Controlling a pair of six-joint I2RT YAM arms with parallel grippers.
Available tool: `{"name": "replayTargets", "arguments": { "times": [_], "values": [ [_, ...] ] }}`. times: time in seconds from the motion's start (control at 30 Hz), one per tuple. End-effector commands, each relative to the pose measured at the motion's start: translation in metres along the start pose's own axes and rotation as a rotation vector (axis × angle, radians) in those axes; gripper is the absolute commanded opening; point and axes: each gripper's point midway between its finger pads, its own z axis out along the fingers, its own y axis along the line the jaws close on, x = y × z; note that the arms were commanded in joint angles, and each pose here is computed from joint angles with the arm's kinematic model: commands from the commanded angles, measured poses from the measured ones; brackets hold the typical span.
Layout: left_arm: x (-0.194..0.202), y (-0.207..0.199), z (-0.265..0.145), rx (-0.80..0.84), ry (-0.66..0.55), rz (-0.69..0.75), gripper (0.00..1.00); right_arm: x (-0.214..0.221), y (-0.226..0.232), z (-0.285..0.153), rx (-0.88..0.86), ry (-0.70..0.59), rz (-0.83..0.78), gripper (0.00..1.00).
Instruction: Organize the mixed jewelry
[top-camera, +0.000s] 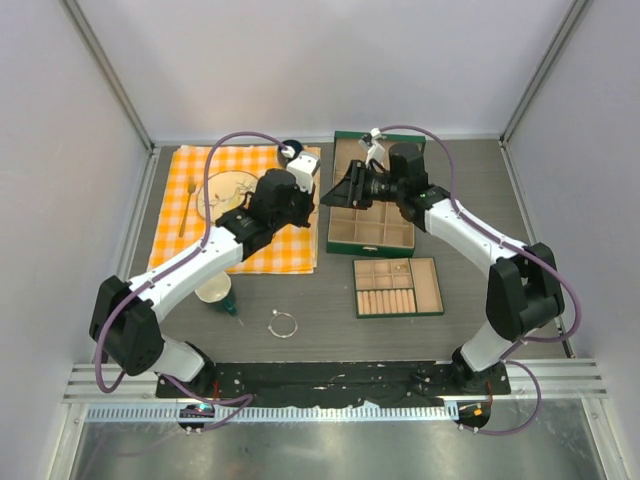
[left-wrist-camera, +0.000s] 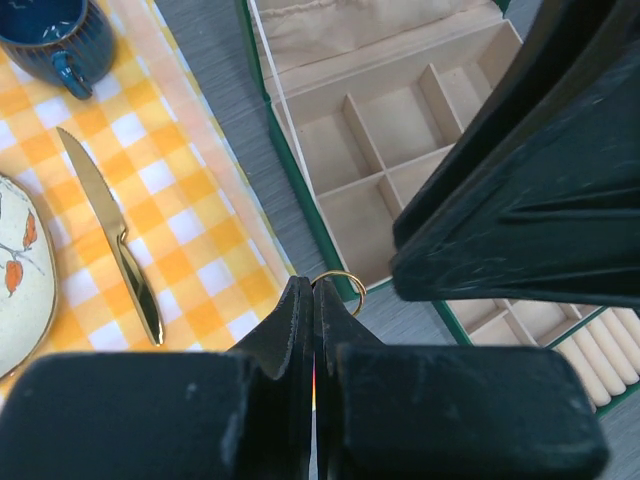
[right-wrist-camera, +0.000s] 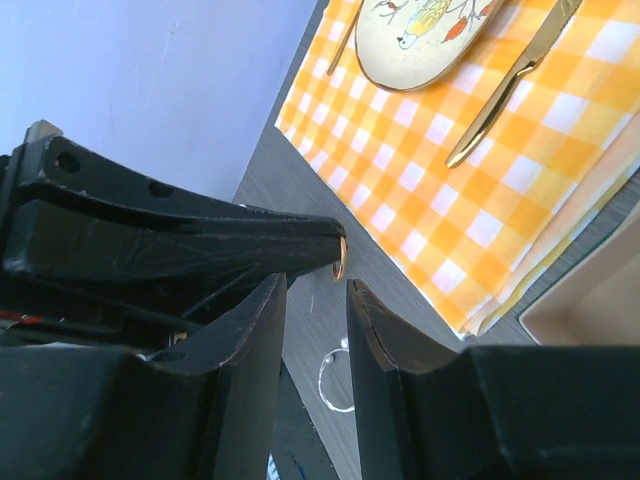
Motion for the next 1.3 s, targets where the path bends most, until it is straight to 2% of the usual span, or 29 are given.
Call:
{"name": "replayTargets", "arguments": {
  "times": [0.0,1.27],
  "values": [
    [-0.028,-0.004,-0.002,0.010,-0.095,-0.048,0.00,-0.025,0.024,0.007,-0.059,-0.058,-0.065,0.36],
    [-0.033,-0.007,-0.007,0.026,-0.105,-0.068,0.00,-0.001,0.007,0.019,-0.009,-0.015,-0.081,0.25]
  ]
}}
